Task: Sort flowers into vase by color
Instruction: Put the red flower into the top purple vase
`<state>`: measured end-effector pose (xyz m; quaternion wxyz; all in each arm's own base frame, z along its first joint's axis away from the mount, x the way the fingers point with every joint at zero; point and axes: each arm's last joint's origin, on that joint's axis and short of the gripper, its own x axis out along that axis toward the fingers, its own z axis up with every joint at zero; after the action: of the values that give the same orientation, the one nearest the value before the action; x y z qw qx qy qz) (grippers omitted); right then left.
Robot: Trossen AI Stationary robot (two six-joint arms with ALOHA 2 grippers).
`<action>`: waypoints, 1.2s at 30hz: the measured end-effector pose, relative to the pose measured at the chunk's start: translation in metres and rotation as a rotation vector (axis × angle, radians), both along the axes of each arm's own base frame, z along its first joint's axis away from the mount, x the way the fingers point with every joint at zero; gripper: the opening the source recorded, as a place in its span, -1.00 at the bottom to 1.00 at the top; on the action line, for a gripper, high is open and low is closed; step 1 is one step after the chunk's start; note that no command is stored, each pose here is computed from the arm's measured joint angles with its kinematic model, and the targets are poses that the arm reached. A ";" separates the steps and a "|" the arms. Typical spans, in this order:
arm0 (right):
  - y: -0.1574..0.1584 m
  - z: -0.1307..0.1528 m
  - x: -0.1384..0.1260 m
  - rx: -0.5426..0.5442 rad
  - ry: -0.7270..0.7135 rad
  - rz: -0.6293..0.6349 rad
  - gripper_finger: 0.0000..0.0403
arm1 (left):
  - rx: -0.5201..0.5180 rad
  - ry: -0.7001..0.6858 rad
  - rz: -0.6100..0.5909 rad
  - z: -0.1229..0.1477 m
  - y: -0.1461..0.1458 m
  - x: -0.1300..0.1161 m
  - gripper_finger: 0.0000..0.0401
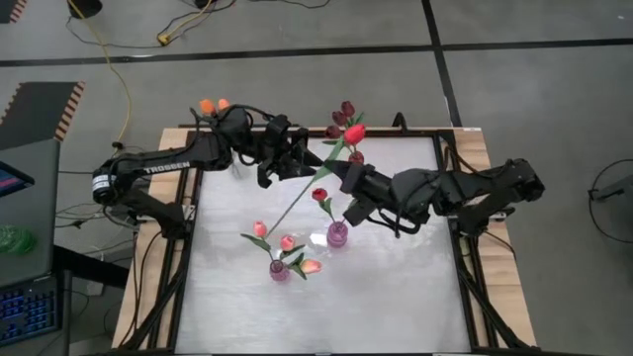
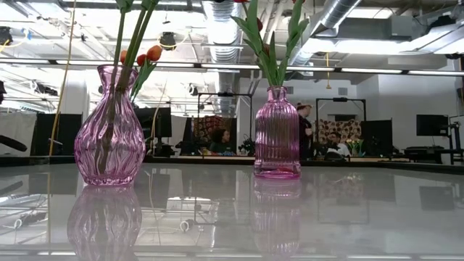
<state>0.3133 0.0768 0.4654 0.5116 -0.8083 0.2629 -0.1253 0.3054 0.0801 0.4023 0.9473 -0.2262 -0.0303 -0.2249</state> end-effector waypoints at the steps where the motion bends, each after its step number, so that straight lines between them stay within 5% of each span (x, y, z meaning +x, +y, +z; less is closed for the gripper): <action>1: -0.002 0.000 0.001 0.002 0.001 0.012 -0.83 | -0.002 0.002 -0.006 0.000 -0.002 0.000 -0.25; 36: -0.003 -0.005 0.002 -0.002 0.049 0.061 -0.83 | -0.071 0.006 -0.108 0.002 -0.026 0.006 -0.25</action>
<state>0.3151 0.0741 0.4608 0.5078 -0.8193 0.2505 -0.0901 0.3110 0.0542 0.4048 0.9252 -0.2618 -0.0231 -0.2739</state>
